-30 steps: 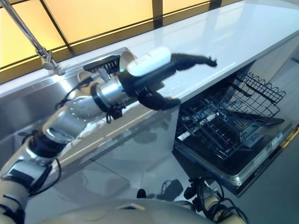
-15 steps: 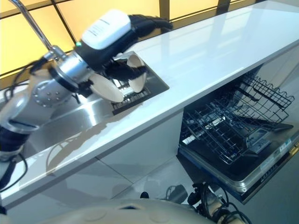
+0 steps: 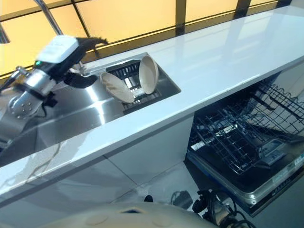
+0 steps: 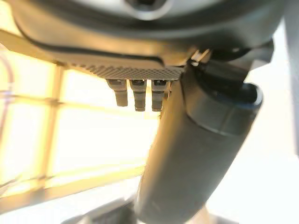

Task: Pick up plates and place into dishwasher.

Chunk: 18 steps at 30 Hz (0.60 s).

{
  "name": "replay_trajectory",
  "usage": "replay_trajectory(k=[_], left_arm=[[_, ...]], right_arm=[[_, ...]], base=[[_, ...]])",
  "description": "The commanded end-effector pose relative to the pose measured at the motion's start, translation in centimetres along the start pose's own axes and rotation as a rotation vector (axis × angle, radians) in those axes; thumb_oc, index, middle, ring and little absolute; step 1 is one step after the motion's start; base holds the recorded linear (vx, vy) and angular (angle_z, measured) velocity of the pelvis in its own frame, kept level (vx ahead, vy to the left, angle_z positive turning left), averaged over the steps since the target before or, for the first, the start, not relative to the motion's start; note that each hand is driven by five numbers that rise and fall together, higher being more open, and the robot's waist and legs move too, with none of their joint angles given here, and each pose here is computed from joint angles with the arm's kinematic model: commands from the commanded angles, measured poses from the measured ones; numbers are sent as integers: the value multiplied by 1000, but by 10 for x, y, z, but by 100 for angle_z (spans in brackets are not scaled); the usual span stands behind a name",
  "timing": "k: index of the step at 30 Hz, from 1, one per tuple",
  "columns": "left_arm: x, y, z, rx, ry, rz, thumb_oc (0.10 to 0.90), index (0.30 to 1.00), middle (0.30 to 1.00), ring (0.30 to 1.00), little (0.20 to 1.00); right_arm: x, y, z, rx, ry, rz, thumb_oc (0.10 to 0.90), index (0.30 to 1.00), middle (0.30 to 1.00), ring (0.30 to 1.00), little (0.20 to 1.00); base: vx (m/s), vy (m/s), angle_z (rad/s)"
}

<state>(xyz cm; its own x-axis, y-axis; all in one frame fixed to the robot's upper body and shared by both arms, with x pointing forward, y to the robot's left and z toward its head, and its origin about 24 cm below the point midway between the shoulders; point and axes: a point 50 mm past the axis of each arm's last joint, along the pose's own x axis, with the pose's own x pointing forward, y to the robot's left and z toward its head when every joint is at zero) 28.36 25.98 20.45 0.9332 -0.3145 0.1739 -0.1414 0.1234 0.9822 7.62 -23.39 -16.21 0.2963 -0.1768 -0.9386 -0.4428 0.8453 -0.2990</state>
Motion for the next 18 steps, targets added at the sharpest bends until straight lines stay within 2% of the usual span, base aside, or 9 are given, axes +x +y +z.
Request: replay_trajectory(k=[1, 10, 18], left_arm=[[-4, 77, -15, 196, 33, 271, 800, 900, 900, 900, 900], [-14, 60, -33, 290, 109, 134, 800, 900, 900, 900, 900], [-12, 63, -35, 323, 99, 152, 800, 900, 900, 900, 900]], right_arm=[[0, -12, 10, -23, -49, -24, 800, 900, 900, 900, 900], [0, -20, 9, -28, -43, -33, 800, 900, 900, 900, 900], [0, -24, 14, -41, -47, -39, 800, 900, 900, 900, 900]], base=[[12, 15, 16], [3, 10, 3], [0, 0, 0]])
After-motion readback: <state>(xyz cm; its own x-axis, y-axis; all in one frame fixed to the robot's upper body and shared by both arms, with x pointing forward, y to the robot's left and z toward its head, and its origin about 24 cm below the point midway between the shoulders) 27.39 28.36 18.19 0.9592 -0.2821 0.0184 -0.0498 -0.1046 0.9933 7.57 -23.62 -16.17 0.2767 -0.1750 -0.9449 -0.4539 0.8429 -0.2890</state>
